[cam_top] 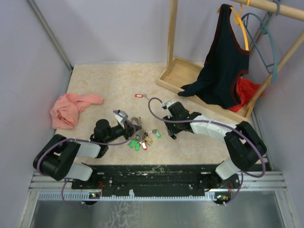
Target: Put the keys on the keyring
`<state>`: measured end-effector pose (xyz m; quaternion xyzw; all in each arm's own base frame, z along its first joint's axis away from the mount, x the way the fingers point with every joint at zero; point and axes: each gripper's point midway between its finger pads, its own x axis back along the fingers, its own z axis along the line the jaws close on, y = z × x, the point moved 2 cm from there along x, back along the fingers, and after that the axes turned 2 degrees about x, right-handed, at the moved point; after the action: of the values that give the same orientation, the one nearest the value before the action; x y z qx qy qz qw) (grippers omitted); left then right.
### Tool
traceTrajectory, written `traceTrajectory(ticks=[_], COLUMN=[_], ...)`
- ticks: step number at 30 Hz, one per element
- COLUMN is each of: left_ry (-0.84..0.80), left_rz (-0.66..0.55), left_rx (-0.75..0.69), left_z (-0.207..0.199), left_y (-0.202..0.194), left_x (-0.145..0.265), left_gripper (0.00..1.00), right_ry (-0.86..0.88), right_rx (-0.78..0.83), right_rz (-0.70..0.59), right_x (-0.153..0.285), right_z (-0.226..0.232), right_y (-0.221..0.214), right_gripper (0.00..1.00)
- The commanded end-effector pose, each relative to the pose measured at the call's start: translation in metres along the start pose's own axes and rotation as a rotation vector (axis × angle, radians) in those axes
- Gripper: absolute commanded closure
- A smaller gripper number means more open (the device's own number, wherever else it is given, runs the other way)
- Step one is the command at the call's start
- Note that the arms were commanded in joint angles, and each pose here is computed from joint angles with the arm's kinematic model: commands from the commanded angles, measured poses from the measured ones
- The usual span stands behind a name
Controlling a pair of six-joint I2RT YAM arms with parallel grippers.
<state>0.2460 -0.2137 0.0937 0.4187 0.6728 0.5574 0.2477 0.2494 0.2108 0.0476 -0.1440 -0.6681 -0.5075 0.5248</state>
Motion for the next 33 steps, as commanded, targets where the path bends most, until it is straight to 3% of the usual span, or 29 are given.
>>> traceTrajectory(ticks=[1, 13, 17, 22, 27, 33], left_ry=[-0.024, -0.018, -0.021, -0.020, -0.023, -0.019], left_rz=[-0.059, -0.049, -0.049, -0.046, -0.042, -0.041], left_rx=[-0.044, -0.042, -0.041, -0.035, -0.030, -0.030], left_z=[-0.002, 0.000, -0.001, 0.000, 0.000, 0.000], left_y=[0.018, 0.017, 0.017, 0.016, 0.015, 0.015], left_x=[-0.003, -0.004, -0.004, -0.005, -0.005, -0.005], left_gripper=[1.00, 1.00, 1.00, 1.00, 1.00, 1.00], right_ry=[-0.040, -0.049, -0.145, -0.131, -0.126, -0.182], right_rx=[-0.031, -0.034, -0.148, -0.261, -0.369, -0.475], right_rz=[-0.146, -0.099, -0.109, -0.143, -0.148, -0.120], right_x=[0.032, 0.017, 0.016, 0.016, 0.014, 0.010], right_z=[0.000, 0.018, 0.006, 0.016, 0.021, 0.015], right_y=[0.041, 0.031, 0.025, 0.023, 0.023, 0.007], right_gripper=[0.56, 0.58, 0.57, 0.57, 0.64, 0.66])
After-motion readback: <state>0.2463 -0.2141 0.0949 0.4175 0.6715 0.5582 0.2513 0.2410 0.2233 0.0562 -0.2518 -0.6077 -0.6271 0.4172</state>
